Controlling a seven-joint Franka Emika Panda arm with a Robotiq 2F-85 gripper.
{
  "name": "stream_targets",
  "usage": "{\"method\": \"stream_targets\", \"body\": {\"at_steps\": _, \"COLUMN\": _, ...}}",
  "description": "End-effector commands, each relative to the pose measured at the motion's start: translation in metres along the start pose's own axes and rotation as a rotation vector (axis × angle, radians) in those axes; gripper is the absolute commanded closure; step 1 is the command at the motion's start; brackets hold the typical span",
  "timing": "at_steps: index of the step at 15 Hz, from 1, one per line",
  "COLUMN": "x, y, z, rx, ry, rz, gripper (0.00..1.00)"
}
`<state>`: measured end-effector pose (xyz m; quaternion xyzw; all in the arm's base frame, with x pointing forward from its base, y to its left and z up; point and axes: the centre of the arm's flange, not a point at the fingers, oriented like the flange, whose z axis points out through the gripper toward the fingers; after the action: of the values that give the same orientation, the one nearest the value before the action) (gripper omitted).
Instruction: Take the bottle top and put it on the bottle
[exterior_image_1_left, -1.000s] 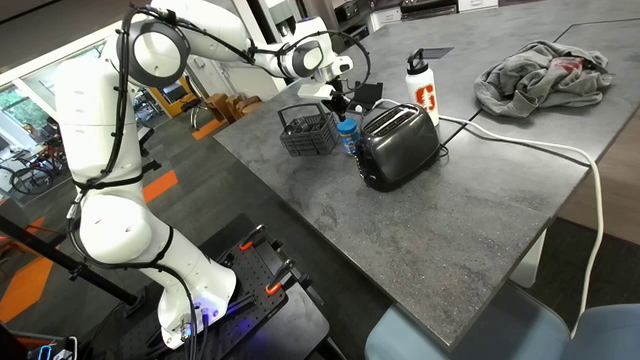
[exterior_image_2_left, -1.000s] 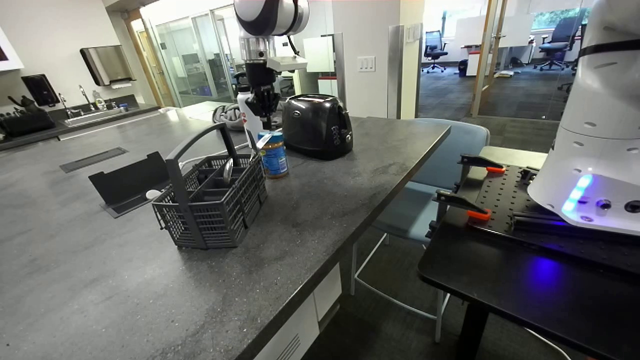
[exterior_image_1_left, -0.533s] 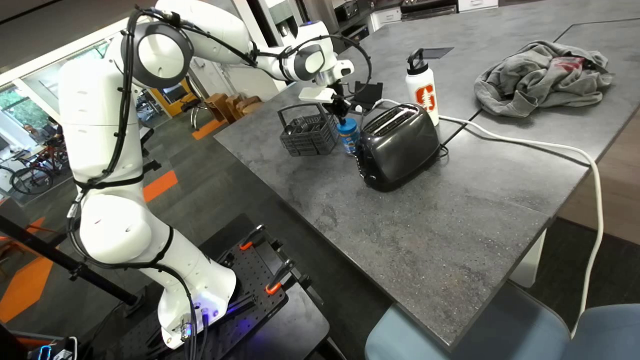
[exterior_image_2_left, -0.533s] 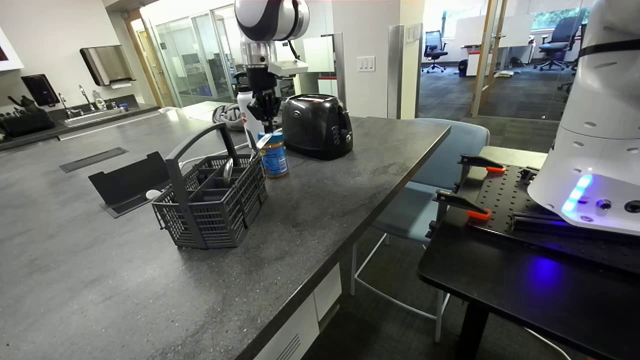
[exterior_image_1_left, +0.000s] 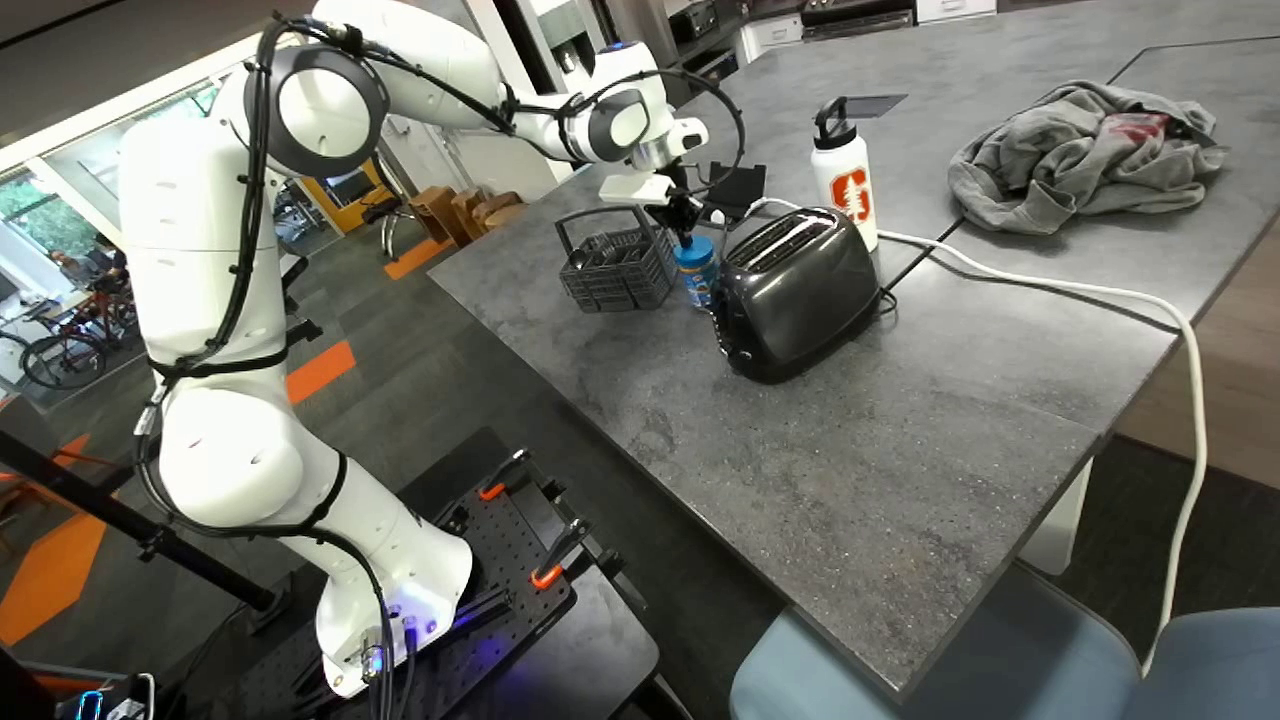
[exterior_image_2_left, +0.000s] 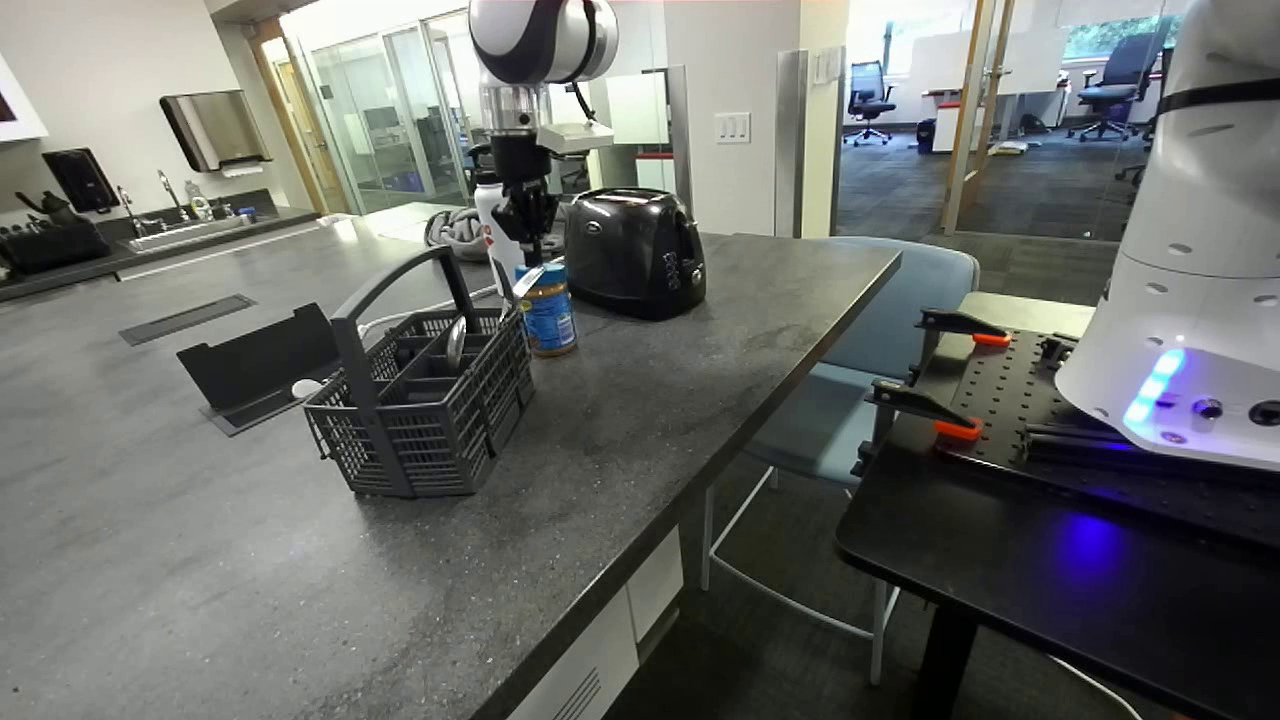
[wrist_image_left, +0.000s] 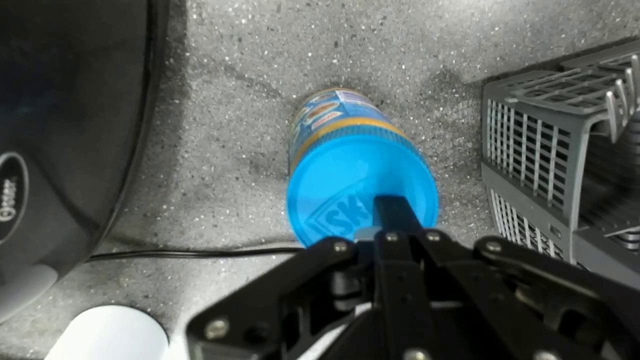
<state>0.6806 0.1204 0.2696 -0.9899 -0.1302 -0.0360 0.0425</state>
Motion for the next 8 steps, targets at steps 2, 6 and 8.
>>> {"method": "stream_targets", "body": {"at_steps": 2, "x": 0.005, "y": -0.001, "z": -0.011, "rx": 0.039, "ry": 0.056, "rz": -0.023, "gripper": 1.0}}
{"method": "stream_targets", "body": {"at_steps": 6, "x": 0.007, "y": 0.001, "z": -0.004, "rx": 0.064, "ry": 0.031, "rz": -0.005, "gripper": 1.0}}
{"method": "stream_targets", "body": {"at_steps": 8, "x": 0.006, "y": 0.003, "z": 0.0, "rx": 0.065, "ry": 0.019, "rz": 0.007, "gripper": 1.0}}
